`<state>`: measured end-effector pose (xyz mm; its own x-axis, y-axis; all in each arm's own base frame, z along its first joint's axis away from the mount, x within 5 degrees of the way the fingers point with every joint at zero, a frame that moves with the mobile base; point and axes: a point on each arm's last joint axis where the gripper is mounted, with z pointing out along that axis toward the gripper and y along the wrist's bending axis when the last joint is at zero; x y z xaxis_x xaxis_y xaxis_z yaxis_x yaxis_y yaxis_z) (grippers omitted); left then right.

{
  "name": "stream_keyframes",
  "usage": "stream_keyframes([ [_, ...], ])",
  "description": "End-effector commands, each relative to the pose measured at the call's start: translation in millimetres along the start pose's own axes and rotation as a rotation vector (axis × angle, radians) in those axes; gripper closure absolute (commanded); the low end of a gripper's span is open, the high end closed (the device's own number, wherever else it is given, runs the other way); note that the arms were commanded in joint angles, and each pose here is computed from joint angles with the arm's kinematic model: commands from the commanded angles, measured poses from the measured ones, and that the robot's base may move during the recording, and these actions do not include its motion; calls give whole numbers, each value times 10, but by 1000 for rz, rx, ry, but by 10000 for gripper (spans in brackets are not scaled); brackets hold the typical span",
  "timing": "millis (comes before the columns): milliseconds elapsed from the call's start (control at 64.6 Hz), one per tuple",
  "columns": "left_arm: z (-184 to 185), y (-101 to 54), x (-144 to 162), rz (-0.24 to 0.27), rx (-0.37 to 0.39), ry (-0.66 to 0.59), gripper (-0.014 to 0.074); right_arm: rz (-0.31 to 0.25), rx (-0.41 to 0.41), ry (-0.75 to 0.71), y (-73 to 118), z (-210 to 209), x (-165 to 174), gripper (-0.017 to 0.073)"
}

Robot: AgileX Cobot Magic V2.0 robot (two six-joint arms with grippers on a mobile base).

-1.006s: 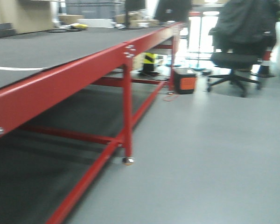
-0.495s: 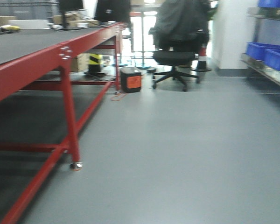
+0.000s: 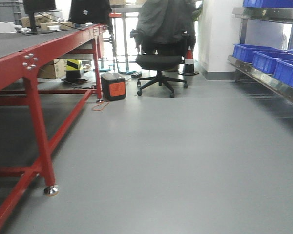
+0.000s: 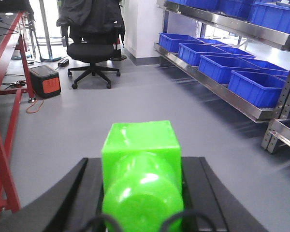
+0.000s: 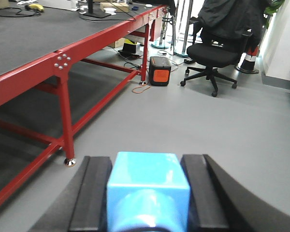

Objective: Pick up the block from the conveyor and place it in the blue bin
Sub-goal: 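Drive the base away from the conveyor holding both blocks, then drive the base toward the steel shelving with blue bins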

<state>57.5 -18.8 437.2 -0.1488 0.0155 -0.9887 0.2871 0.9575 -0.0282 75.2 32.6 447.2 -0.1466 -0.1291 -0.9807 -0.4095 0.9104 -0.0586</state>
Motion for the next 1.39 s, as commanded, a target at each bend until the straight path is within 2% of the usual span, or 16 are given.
stream_keyframes([
  [0, -17, -8, -18, -11, 11, -25, 705, -15, 7, -30, -7, -10, -36, 722],
  [1377, -17, -8, -18, -11, 11, -25, 705, -15, 7, -30, -7, -10, -36, 722],
])
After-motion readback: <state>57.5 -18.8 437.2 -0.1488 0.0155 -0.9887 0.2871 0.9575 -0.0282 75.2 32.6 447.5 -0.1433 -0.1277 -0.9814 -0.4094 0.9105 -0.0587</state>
